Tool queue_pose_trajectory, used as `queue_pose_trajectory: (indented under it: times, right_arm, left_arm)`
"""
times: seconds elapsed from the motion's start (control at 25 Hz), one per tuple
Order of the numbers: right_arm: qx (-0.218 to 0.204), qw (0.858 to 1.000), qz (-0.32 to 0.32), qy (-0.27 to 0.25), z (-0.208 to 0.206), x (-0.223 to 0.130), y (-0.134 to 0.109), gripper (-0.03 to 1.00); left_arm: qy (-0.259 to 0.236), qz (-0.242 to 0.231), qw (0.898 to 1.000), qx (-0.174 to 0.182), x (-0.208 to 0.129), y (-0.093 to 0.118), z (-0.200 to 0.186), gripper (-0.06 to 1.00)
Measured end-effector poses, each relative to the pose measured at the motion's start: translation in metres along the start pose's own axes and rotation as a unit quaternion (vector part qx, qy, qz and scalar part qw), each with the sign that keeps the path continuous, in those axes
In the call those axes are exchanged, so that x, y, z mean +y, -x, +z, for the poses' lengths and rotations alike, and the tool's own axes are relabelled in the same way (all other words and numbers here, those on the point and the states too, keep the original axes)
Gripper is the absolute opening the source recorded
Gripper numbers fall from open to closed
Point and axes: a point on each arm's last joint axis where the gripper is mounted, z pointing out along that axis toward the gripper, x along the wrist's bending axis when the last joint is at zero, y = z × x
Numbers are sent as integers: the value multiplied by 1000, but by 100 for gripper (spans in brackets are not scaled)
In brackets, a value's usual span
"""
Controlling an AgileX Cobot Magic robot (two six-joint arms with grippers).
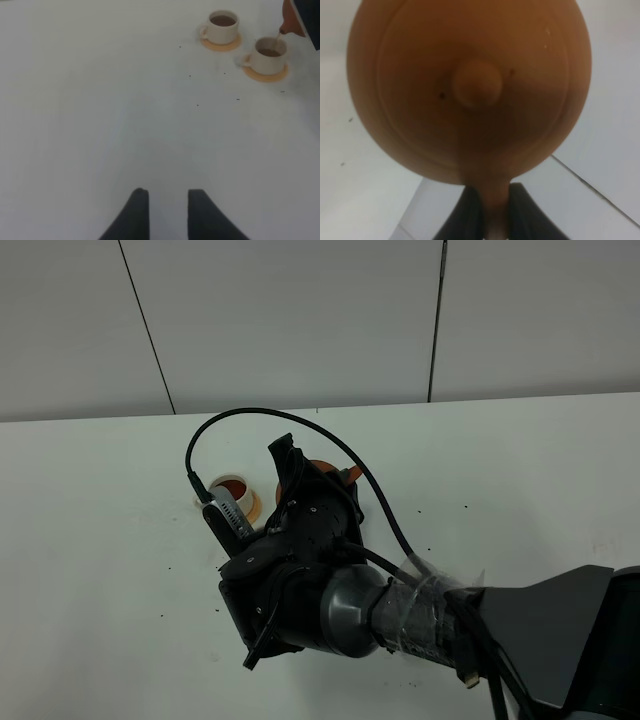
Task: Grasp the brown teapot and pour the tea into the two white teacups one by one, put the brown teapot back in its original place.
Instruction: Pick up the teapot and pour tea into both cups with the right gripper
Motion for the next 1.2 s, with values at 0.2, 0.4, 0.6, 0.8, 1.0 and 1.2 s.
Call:
queue_pose_trajectory:
  times: [0.2, 0.4, 0.6, 0.8, 1.0, 1.2]
  right_arm:
    - [-4, 1000, -4, -1, 0, 0, 1, 9]
    - [-4, 1000, -4, -1, 0, 0, 1, 9]
    - [-7, 1000, -6, -2, 0, 0, 1, 9]
    - [-11, 1000, -8, -3, 0, -1, 2, 9]
    - [-11, 1000, -8, -3, 0, -1, 2, 9]
    - [-12, 1000, -8, -3, 0, -1, 2, 9]
  left_arm:
    - [0, 0, 1000, 0, 0, 0, 0, 26]
    - [0, 0, 1000, 0, 0, 0, 0, 26]
    - [0, 0, 1000, 0, 0, 0, 0, 26]
    - [0, 0, 1000, 0, 0, 0, 0, 26]
    - [0, 0, 1000, 0, 0, 0, 0, 26]
    - [0, 0, 1000, 0, 0, 0, 0, 26]
